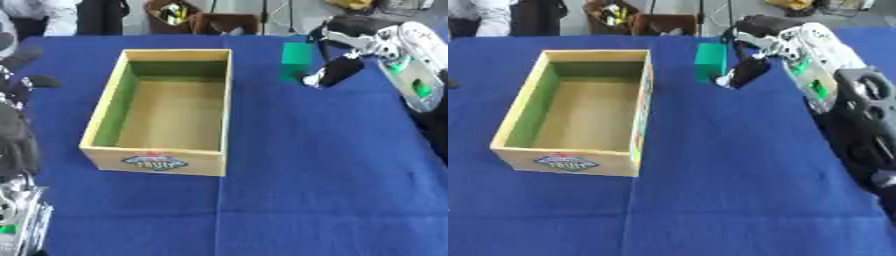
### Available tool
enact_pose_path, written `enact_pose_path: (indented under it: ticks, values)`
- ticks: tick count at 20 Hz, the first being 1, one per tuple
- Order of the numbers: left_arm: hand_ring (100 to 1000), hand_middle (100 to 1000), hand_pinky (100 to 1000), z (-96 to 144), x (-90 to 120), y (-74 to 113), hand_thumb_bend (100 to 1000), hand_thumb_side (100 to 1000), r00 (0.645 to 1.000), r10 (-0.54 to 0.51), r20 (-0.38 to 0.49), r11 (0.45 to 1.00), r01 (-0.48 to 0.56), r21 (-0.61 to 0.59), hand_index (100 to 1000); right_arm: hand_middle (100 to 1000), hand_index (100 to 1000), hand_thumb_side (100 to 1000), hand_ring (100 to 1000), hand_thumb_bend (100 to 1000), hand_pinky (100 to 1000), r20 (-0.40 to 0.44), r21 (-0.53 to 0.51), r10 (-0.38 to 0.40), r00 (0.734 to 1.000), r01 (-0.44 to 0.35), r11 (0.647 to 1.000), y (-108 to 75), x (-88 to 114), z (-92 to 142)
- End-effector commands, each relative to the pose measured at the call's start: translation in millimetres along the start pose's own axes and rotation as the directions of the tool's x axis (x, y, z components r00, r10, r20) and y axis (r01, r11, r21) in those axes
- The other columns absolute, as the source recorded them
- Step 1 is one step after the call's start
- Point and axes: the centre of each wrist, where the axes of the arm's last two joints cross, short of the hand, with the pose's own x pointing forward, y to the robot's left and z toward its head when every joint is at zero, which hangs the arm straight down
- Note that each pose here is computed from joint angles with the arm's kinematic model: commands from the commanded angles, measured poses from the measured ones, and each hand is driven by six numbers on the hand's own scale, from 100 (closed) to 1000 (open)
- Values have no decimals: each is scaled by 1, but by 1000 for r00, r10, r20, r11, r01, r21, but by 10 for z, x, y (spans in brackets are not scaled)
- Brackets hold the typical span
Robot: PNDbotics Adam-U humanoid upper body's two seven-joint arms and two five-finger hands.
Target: Pick up objects on the table and place them in the box.
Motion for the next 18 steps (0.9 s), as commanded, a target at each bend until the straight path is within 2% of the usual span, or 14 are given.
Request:
enact_pose_path:
  ticks: [1,7,10,12,18]
  values:
    - [725,878,509,-44,63,-14,100,974,1000,7,27,1000,-6,-15,750,363,416,519,725,100,742,44,-96,23,999,-19,995,-316,190,22]
    - [724,877,510,-43,63,-17,100,972,1000,9,27,1000,-8,-17,750,361,410,513,719,100,740,64,-118,32,997,-25,993,-388,299,8]
    - [724,876,511,-51,69,-38,100,971,999,19,31,999,-18,-26,750,359,407,515,718,100,740,157,-171,58,986,-31,985,-569,607,-32]
    - [723,876,511,-54,70,-39,100,971,999,21,33,999,-20,-27,750,359,406,514,717,100,740,190,-175,58,980,-25,984,-617,794,-91]
    - [723,875,512,-58,73,-46,100,971,999,26,35,999,-25,-29,750,355,401,500,713,100,745,250,-150,41,967,-3,989,-501,1244,-319]
